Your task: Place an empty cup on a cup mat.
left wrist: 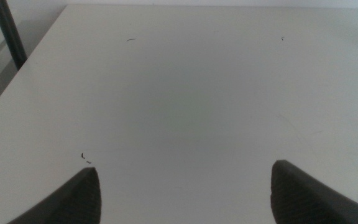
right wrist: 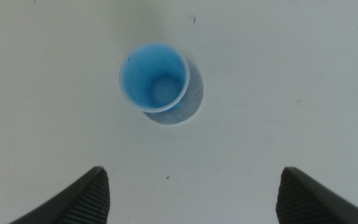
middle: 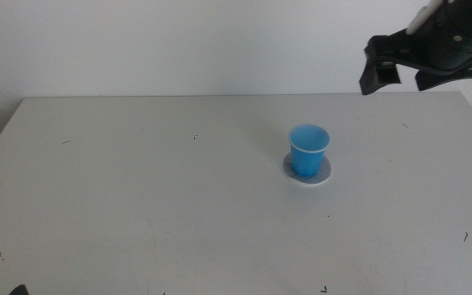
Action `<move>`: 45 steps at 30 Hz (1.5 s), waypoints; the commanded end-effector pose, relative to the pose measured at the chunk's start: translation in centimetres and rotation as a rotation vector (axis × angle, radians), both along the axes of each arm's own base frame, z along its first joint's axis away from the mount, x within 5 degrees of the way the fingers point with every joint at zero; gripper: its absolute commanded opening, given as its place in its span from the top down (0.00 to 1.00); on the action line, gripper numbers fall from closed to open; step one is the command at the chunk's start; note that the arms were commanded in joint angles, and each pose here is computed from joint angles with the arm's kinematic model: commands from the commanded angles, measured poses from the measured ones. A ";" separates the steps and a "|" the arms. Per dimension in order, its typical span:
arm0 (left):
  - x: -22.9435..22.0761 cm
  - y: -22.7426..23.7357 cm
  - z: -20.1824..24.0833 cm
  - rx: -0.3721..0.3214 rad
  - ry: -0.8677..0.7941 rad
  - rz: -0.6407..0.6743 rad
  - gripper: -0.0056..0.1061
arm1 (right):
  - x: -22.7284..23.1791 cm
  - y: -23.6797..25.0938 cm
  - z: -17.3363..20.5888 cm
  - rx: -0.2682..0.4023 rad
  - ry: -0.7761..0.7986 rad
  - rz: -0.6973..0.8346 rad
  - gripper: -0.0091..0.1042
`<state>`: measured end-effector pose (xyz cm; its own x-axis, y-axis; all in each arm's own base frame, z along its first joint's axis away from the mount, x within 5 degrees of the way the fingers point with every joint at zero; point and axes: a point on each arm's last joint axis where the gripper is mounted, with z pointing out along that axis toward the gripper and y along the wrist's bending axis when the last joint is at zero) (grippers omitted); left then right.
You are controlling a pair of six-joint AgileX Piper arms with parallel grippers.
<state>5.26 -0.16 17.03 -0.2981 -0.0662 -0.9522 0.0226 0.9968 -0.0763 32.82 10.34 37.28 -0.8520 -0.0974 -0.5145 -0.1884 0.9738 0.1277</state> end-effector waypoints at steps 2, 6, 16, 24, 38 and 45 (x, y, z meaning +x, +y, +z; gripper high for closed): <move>0.1 0.0 0.8 -0.016 -0.083 0.000 0.01 | -4.1 -2.3 3.8 0.046 -0.248 -0.025 0.18; 0.1 0.0 0.8 -0.016 -0.083 0.000 0.01 | -8.5 -4.4 3.6 0.070 -0.349 -0.065 0.18; 0.1 0.0 0.8 -0.016 -0.083 0.000 0.01 | -19.1 -7.8 0.5 0.085 -0.597 -0.152 0.16; 0.1 0.0 0.8 -0.016 -0.083 0.000 0.01 | -23.6 -8.7 -5.3 0.147 -0.759 -0.155 0.16; 0.1 0.0 0.8 -0.016 -0.083 0.000 0.01 | -25.7 -9.0 -12.6 0.143 -0.933 -0.112 0.16; 0.1 0.0 0.8 -0.016 -0.083 0.000 0.01 | -26.4 -9.1 -14.9 0.163 -0.967 -0.110 0.16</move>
<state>5.26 -0.16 17.03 -0.2981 -0.0662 -0.9522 0.0226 0.9968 -0.0763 6.47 1.26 21.06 -0.1704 0.0938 -0.9809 -0.1761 0.9765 0.1239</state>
